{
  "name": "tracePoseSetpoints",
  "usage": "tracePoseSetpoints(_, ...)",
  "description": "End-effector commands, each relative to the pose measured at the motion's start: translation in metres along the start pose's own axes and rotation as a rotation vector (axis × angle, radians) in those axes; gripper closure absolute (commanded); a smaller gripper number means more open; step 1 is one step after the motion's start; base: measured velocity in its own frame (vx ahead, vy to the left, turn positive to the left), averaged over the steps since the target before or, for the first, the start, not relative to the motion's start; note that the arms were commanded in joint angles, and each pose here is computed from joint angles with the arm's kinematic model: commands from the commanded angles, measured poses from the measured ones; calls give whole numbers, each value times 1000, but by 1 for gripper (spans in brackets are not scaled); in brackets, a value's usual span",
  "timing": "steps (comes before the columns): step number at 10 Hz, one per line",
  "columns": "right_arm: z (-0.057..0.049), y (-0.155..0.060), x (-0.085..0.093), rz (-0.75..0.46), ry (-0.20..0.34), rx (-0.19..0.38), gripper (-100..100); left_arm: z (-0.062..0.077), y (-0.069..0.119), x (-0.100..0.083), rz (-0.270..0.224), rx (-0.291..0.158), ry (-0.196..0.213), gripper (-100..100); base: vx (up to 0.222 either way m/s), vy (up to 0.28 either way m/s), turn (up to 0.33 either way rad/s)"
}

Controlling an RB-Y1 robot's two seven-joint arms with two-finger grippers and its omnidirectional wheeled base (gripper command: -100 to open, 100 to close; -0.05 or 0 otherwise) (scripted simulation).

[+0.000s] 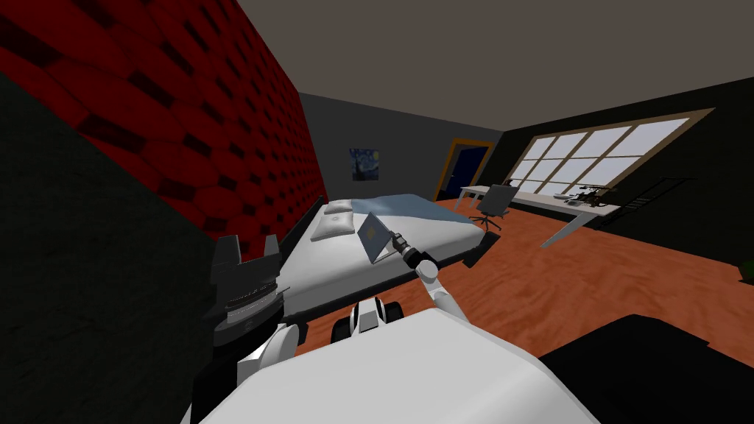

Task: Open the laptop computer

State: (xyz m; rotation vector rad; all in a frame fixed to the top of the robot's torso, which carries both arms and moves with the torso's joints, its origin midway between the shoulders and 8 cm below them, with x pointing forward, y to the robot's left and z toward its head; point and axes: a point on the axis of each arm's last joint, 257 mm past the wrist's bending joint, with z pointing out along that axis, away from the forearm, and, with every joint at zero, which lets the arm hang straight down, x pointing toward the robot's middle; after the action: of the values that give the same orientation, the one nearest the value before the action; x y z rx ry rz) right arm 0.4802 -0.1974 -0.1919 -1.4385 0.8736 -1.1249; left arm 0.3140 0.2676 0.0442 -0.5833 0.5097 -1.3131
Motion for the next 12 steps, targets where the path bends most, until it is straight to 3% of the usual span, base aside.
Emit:
tracePoseSetpoints(1,-3,10,-9,48,-29,-11,100,0,0,0,0,0,0,0,2,-10,9)
tracePoseSetpoints(2,-12,25,-16,42,-57,-39,100,0,0,0,0,0,0,0,53,1,-116)
tracePoseSetpoints(8,-12,18,-17,95,-60,-16,100,0,0,0,0,0,0,0,13,0,-10)
tracePoseSetpoints(9,-22,30,-25,99,-88,-33,100,0,0,0,0,0,0,0,51,4,-127)
tracePoseSetpoints(10,-22,25,-24,140,-87,-13,100,0,0,0,0,0,0,0,60,9,-68)
tracePoseSetpoints(11,-32,35,-32,134,-113,-25,100,0,0,0,0,0,0,0,79,0,-131)
tracePoseSetpoints(12,-31,31,-31,164,-111,-13,100,0,0,0,0,0,0,0,57,2,-91)
